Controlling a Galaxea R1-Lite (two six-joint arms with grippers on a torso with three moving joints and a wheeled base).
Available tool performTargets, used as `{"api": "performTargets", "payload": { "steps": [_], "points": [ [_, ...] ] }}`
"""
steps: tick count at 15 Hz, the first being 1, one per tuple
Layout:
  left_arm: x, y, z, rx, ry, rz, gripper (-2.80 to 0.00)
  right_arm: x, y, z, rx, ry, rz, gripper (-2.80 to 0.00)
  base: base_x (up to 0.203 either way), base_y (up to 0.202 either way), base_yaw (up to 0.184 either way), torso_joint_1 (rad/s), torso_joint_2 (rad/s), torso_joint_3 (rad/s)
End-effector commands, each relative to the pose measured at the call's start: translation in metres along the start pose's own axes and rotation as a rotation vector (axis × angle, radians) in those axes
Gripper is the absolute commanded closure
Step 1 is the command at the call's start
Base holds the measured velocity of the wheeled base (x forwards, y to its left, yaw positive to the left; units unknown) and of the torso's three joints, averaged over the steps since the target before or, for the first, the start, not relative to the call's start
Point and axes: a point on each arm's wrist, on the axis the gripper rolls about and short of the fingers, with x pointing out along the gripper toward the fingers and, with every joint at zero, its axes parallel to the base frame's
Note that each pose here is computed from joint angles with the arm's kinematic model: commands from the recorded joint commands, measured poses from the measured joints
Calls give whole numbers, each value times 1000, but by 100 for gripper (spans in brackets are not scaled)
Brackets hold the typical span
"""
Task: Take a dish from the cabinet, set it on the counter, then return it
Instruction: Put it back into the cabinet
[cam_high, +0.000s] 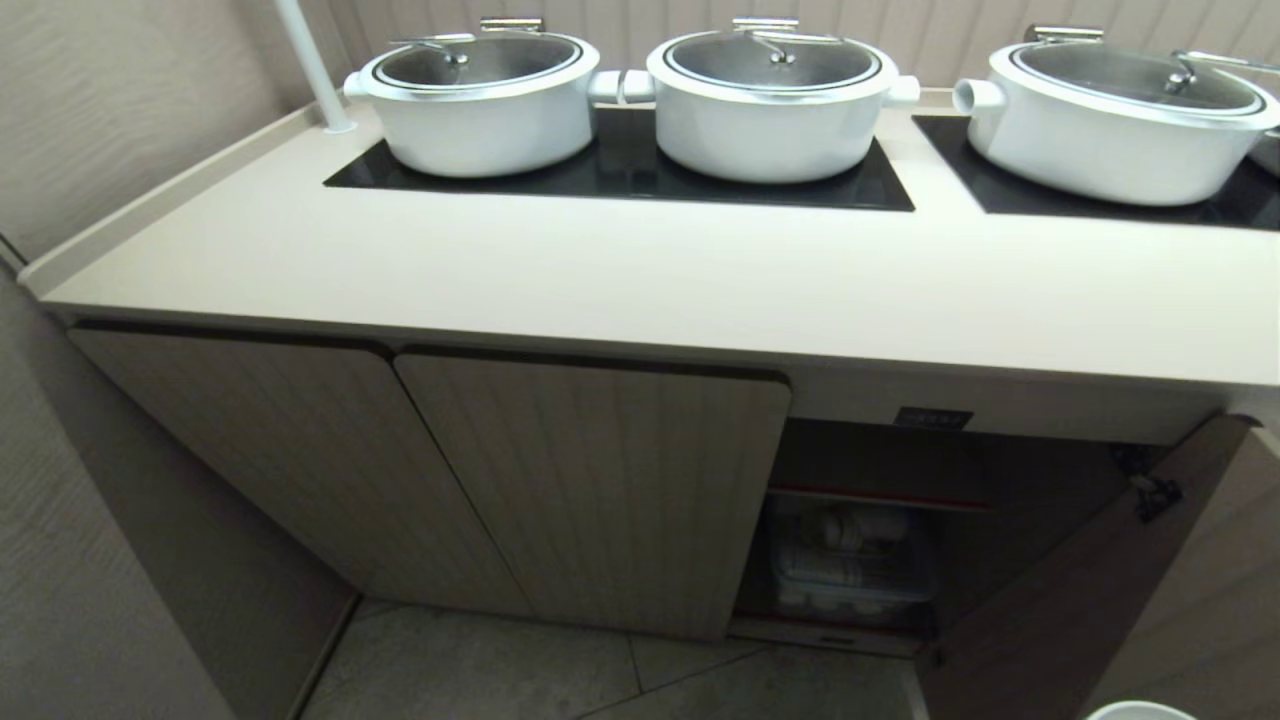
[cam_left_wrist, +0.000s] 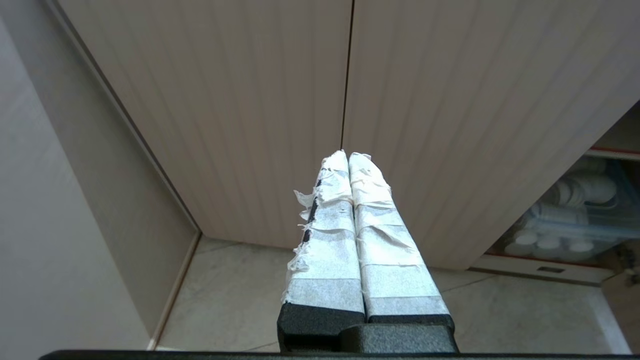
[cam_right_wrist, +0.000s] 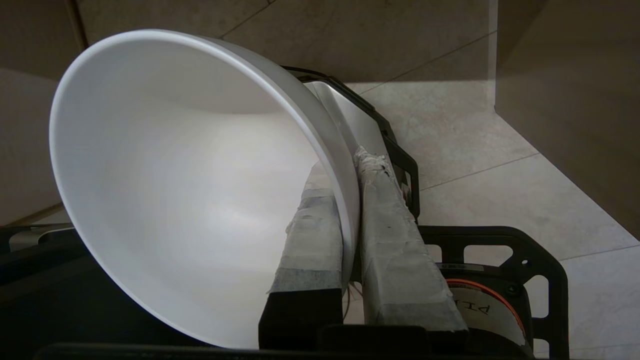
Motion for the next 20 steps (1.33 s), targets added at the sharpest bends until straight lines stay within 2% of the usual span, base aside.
{"api": "performTargets", "payload": {
  "steps": [1, 20],
  "points": [
    [0, 0, 0, -1, 0, 0, 0, 0, 0, 0, 3, 4, 0, 0, 0, 0, 0, -246, 553, 310],
    [0, 0, 0, -1, 0, 1, 0, 0, 0, 0, 4, 2, 0, 0, 0, 0, 0, -191, 498, 305]
  ]
}}
